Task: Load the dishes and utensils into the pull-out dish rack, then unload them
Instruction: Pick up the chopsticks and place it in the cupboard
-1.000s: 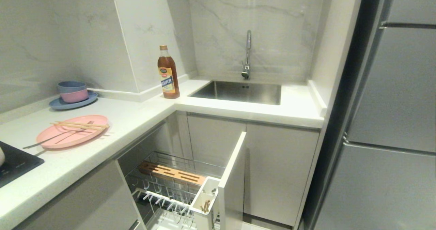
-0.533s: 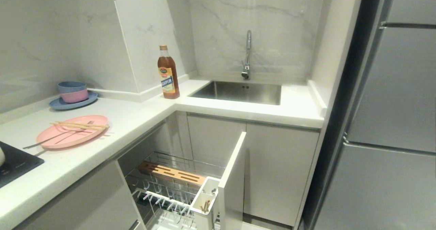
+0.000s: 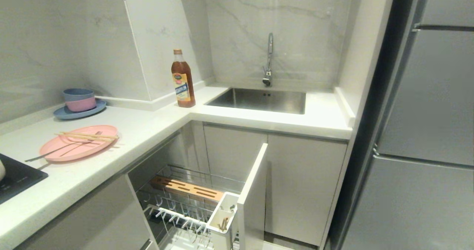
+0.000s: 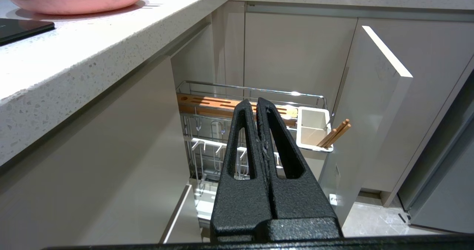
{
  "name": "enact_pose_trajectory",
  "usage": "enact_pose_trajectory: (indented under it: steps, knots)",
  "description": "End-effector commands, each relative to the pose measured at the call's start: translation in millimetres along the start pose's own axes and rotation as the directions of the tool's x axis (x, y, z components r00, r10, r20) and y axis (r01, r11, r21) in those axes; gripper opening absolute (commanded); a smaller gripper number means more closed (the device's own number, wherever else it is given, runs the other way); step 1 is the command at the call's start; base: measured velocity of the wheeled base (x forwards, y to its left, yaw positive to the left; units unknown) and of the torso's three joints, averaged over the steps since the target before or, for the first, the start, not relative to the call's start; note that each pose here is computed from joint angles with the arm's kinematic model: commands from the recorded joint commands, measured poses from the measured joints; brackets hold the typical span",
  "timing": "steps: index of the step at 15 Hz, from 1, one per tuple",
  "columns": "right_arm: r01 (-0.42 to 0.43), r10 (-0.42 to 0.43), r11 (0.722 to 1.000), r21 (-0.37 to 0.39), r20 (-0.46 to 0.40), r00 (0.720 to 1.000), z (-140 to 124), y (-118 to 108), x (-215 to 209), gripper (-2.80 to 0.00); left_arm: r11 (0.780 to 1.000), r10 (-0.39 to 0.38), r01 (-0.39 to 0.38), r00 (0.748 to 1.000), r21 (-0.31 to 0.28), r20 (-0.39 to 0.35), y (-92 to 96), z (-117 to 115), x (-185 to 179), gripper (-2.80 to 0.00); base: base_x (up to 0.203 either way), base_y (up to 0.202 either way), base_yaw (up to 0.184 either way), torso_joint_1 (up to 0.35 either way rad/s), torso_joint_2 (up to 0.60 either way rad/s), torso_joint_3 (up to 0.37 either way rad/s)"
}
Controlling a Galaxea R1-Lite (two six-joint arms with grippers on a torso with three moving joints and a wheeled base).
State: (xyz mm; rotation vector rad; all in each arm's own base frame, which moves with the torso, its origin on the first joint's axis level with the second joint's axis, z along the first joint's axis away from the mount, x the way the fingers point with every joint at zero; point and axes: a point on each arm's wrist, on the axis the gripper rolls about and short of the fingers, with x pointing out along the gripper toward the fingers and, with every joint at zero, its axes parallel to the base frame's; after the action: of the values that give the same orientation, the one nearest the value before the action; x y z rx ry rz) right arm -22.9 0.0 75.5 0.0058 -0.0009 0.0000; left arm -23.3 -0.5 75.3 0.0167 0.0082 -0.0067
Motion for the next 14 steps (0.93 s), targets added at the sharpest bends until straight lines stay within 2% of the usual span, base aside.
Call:
enact_pose_trajectory:
  steps: [1, 7, 14]
  knots:
    - [0.000, 0.000, 1.000, 0.000, -0.001, 1.000, 0.0, 0.0, 0.1, -2.80, 1.000, 0.000, 0.000, 1.000, 0.000, -0.004, 0.0, -0.1, 0.3, -2.80, 0.000, 0.000, 0.000, 0.000, 0.00, 0.000]
    - [0.000, 0.000, 1.000, 0.000, -0.001, 1.000, 0.0, 0.0, 0.1, -2.80, 1.000, 0.000, 0.000, 1.000, 0.000, -0.003, 0.0, 0.1, 0.2, -2.80, 0.000, 0.000, 0.000, -0.012, 0.04, 0.022]
    - [0.000, 0.000, 1.000, 0.000, -0.001, 1.000, 0.0, 0.0, 0.1, -2.80, 1.000, 0.000, 0.000, 1.000, 0.000, -0.002, 0.0, 0.1, 0.2, -2.80, 0.000, 0.000, 0.000, -0.133, 0.36, 0.233]
